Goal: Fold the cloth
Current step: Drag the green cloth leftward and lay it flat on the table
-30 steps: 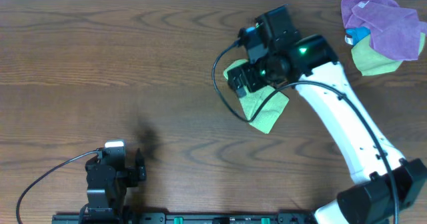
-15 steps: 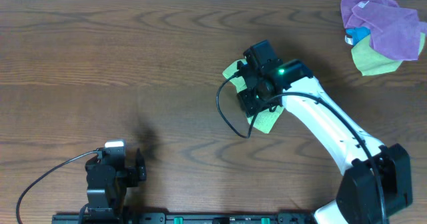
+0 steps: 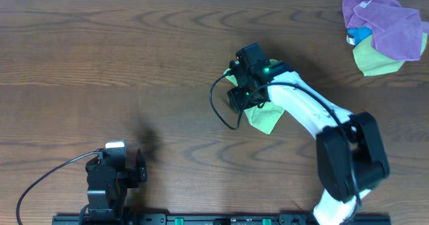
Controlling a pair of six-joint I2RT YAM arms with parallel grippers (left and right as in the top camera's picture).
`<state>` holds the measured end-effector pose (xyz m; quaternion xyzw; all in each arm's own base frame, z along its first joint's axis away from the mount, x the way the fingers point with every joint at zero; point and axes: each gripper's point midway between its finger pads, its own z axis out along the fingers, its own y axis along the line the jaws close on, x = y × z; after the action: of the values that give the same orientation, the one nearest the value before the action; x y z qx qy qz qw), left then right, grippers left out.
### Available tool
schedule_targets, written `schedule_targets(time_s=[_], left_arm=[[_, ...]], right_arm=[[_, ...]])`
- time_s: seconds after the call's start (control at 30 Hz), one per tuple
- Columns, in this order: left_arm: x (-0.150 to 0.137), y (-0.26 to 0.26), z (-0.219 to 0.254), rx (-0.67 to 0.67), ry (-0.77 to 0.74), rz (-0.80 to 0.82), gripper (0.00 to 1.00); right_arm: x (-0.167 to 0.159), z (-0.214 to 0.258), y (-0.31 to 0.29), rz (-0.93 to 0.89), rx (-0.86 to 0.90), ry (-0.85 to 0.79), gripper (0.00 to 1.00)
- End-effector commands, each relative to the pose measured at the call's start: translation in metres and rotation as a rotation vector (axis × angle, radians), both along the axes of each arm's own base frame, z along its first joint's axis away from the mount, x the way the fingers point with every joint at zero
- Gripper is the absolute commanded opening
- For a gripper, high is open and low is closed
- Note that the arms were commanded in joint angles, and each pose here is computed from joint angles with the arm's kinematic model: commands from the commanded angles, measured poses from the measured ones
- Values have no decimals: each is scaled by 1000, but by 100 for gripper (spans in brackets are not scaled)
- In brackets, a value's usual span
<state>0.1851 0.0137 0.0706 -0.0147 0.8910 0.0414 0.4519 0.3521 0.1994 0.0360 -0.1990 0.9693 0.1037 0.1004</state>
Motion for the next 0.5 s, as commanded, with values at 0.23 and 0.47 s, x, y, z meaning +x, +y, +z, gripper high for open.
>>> schedule_targets(time_s=[0.23,0.47], left_arm=[[-5,3,-11,4,38,16,95],[-5,3,-10,4,38,16,95]], right_arm=[[47,12,-27,-139,97,-92,61],[55,19,-17,-131,187,-103,59]])
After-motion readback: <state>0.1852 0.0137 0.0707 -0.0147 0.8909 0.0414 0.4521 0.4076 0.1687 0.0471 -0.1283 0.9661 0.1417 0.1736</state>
